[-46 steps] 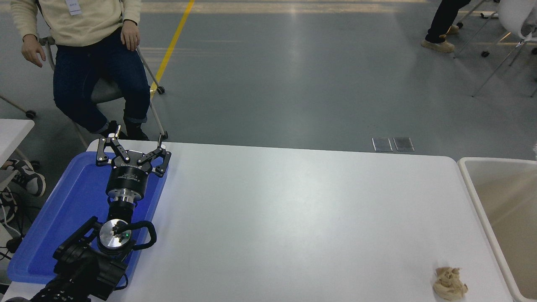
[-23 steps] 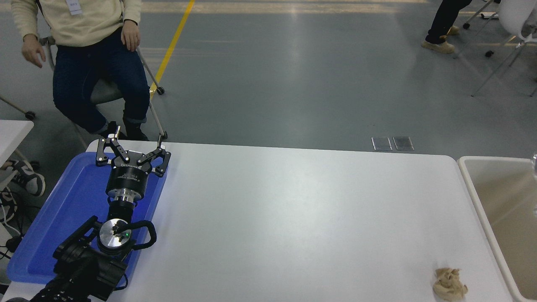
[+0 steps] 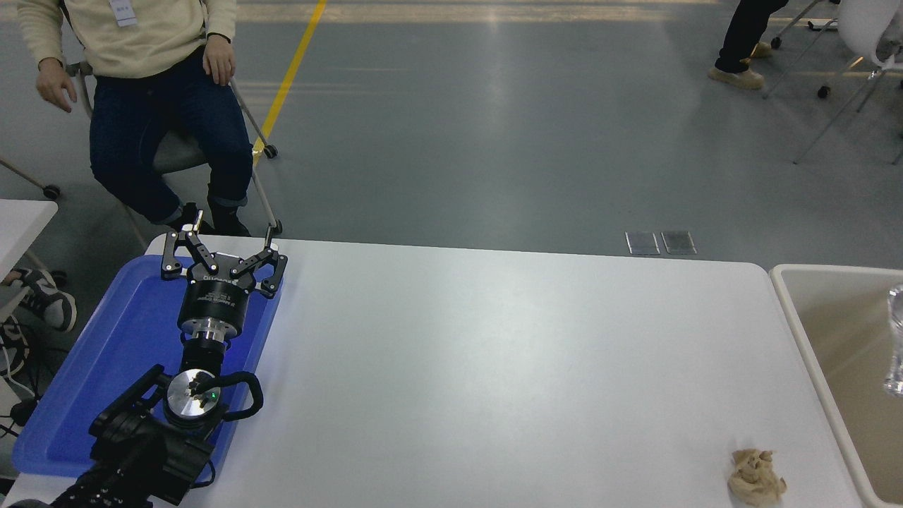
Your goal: Pick up foil plate and place in dustbin
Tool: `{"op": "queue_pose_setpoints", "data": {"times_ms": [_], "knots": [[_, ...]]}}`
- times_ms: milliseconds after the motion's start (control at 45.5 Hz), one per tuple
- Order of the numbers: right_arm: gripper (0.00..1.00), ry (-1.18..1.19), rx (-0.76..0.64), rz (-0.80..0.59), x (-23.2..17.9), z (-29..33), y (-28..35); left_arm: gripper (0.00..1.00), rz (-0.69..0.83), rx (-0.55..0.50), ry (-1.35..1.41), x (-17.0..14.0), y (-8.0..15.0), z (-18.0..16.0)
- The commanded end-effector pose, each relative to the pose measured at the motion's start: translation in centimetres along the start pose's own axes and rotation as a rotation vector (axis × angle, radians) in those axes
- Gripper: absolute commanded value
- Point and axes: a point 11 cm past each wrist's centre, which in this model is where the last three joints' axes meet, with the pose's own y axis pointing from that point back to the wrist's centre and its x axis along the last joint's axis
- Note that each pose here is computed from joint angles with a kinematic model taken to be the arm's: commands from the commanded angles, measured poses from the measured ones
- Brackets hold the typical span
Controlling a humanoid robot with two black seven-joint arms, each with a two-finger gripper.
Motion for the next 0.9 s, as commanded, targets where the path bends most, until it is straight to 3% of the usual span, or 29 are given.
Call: {"op": "queue_pose_setpoints", "data": {"times_ms": [0,637,703,791,813,835,857,879], "knots": [[0.0,0.001,0.008,0.022,-1.2,-1.1,-0.5,1.0,0.001,-0.001,0.001,0.0,0.0,0.0],[0.0,0.01,0.029,0.033,-1.0,-2.7,-0.7,1.0,0.0,0.0,-0.001,0.0,0.0,0.0],[0.09,0.01,0.027,0.035,-1.0,-2.7,-0.7,1.0,0.0,0.0,-0.001,0.0,0.0,0.0],[0.14,0.012,0.028,0.034,-1.0,-2.7,-0.7,1.0,-0.001,0.0,0.0,0.0,-0.1,0.0],[0.16,0.012,0.028,0.034,-1.0,-2.7,-0.7,1.0,-0.001,0.0,0.0,-0.1,-0.1,0.0],[0.26,0.012,0.027,0.034,-1.0,-2.7,-0.7,1.0,0.0,0.001,0.001,0.0,0.0,-0.1],[0.56,0.011,0.027,0.033,-1.0,-2.6,-0.7,1.0,0.001,-0.001,0.001,0.0,0.0,0.0],[0.97,0.01,0.027,0.035,-1.0,-2.6,-0.7,1.0,0.001,0.0,0.002,0.0,0.0,-0.1]]}}
